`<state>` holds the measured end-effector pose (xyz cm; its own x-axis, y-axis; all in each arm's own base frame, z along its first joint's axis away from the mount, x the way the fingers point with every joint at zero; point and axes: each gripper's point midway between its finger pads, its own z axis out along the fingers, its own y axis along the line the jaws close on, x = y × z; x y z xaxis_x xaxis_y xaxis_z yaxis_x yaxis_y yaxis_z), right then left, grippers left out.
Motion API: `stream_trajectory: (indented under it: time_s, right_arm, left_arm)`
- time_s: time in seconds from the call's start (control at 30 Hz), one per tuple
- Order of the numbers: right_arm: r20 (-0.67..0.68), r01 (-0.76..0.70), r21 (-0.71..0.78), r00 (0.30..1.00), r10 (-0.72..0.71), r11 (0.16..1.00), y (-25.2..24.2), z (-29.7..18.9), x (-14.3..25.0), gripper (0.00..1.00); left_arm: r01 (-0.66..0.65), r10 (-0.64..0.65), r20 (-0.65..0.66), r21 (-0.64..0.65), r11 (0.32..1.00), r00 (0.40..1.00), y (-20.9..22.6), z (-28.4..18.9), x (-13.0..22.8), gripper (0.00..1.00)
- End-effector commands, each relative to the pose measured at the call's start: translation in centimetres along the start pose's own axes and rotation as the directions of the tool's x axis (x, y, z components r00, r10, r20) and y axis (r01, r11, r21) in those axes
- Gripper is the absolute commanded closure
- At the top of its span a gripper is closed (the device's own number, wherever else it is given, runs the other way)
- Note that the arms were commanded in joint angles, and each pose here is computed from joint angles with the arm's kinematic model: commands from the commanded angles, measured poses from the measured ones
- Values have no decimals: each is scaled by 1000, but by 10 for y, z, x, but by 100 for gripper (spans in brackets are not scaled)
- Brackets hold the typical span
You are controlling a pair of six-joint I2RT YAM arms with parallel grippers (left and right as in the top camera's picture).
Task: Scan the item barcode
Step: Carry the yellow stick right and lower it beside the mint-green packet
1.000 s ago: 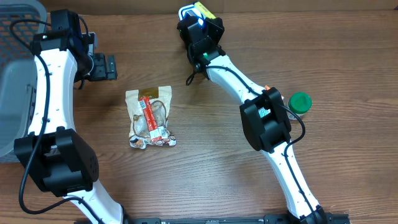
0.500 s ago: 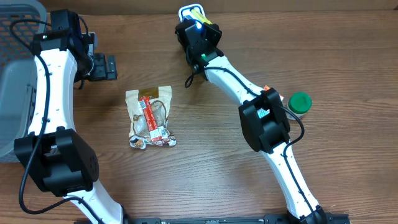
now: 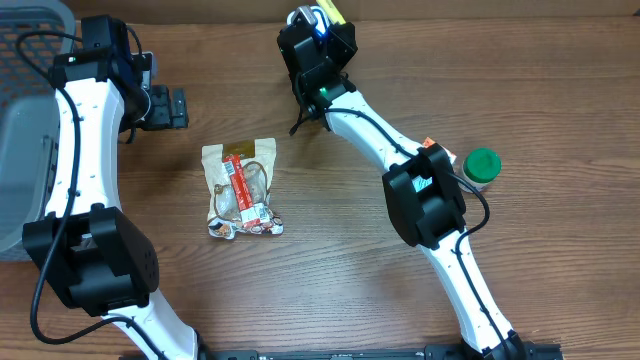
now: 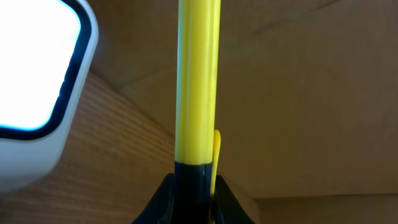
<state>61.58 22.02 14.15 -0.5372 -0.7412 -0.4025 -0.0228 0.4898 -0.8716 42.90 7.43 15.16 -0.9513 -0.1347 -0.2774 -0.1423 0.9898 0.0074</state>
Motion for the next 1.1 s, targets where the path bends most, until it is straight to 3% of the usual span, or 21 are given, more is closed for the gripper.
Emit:
stream_trajectory:
  time_s: [0.0, 0.2, 0.37, 0.57, 0.7, 0.83, 1.07]
  right_arm:
    - [38, -239, 55, 971, 237, 969, -90, -40, -22, 96]
    - [-25, -351, -117, 936, 351, 929, -138, -87, -2, 96]
    - [-153, -420, -270, 907, 393, 866, -155, -130, 34, 96]
    - [-410, -439, -518, 881, 238, 734, -127, -165, 100, 96]
    - [-566, -506, -626, 818, 100, 594, -106, -177, 141, 94]
    - [-674, -587, -605, 738, 48, 538, -102, -169, 174, 95]
    - [-870, -739, -397, 491, 32, 545, -98, -153, 237, 95]
  left_arm:
    - [-18, 18, 21, 7, 1000, 1000, -2, -6, -4, 0]
    - [-18, 18, 21, 7, 1000, 1000, -2, -6, -4, 0]
    - [-18, 18, 21, 7, 1000, 1000, -2, -6, -4, 0]
    - [-18, 18, 21, 7, 1000, 1000, -2, -6, -4, 1]
    - [-18, 18, 21, 7, 1000, 1000, -2, -6, -4, 0]
    - [-18, 18, 21, 7, 1000, 1000, -2, -6, -4, 0]
    - [-18, 18, 21, 7, 1000, 1000, -2, -6, -4, 0]
